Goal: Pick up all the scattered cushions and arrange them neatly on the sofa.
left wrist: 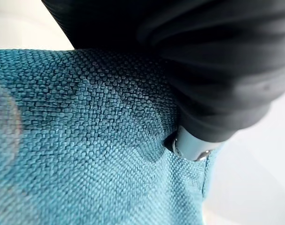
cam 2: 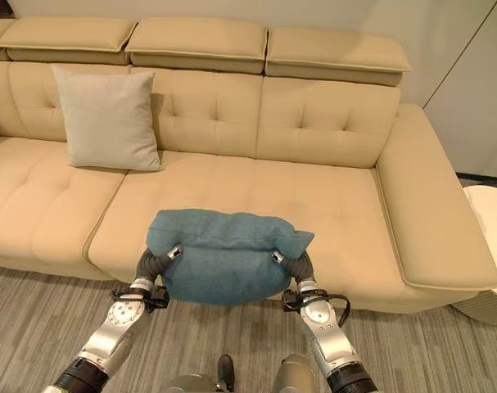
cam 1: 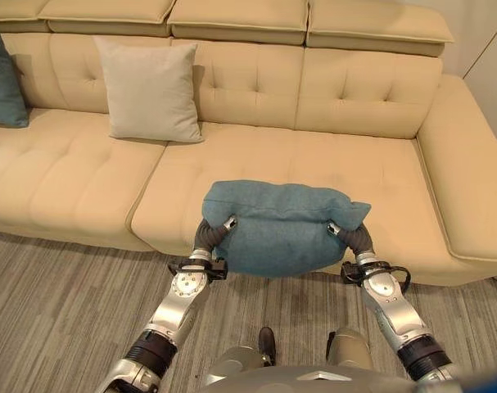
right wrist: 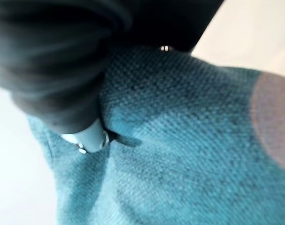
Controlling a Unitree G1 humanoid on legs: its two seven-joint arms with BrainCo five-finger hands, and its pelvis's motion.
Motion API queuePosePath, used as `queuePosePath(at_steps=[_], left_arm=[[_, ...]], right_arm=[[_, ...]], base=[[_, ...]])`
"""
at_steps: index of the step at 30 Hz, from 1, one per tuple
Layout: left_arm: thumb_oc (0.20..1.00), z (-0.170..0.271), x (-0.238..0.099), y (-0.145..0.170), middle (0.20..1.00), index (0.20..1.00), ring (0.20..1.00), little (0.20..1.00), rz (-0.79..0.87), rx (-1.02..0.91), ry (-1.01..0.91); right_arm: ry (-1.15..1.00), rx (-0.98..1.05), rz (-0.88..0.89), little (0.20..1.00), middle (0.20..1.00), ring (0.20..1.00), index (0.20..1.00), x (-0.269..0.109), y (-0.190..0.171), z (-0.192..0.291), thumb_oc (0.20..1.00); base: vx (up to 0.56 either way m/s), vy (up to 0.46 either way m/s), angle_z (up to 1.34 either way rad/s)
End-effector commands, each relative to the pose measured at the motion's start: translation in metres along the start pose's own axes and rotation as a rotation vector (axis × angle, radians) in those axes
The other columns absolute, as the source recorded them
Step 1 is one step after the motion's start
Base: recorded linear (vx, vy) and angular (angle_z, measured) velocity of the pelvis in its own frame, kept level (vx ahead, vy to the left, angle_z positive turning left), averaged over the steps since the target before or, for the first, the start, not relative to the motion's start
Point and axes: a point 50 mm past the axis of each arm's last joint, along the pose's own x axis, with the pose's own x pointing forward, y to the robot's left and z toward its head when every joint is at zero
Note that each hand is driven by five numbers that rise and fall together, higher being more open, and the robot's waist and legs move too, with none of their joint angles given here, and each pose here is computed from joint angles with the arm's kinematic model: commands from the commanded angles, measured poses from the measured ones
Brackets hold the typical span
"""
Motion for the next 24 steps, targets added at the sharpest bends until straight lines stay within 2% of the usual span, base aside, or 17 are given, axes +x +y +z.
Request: queuePosePath(at_steps=[1,7,10,15,19,24], left_arm=[[0.200,0.039,0.006,-0.019,0.200,0.200,0.200,0.200,-0.085,-0.072,-0.216],[0.200,0.040,0.012,-0.040,0.200,0.200,0.200,0.200,-0.146,-0.117,-0.209],[0.200,0.037,0.012,-0.040,0.200,0.200,0.200,0.200,-0.150,-0.119,-0.188],[0.200,0.042,0.014,-0.038,0.200,0.200,0.200,0.200,-0.138,-0.100,-0.201],[0.200,0.036,0.008,-0.035,0.200,0.200,0.200,0.200,-0.146,-0.099,-0.183],[0.200,0.038,0.004,-0.021,0.200,0.200,0.200,0.200,-0.125,-0.084,-0.194]], right_arm=[[-0.265,-0.002,-0.014,0.200,0.200,0.200,0.200,0.016,-0.013,0.053,0.200],[-0.246,-0.009,-0.092,0.200,0.200,0.200,0.200,0.007,-0.034,0.046,0.200],[-0.221,-0.011,-0.118,0.200,0.200,0.200,0.200,0.004,-0.041,0.040,0.200],[-0.229,0.012,-0.139,0.200,0.200,0.200,0.200,0.008,-0.041,0.043,0.200],[-0.231,0.018,-0.096,0.200,0.200,0.200,0.200,0.007,-0.032,0.043,0.200],[-0.264,0.027,-0.033,0.200,0.200,0.200,0.200,0.013,-0.018,0.051,0.200]], base=[[0.23,-0.139,0.12],[0.18,-0.206,0.72],[0.19,-0.116,0.96],[0.17,0.024,-0.01],[0.35,0.204,-0.75],[0.11,0.133,-0.42]])
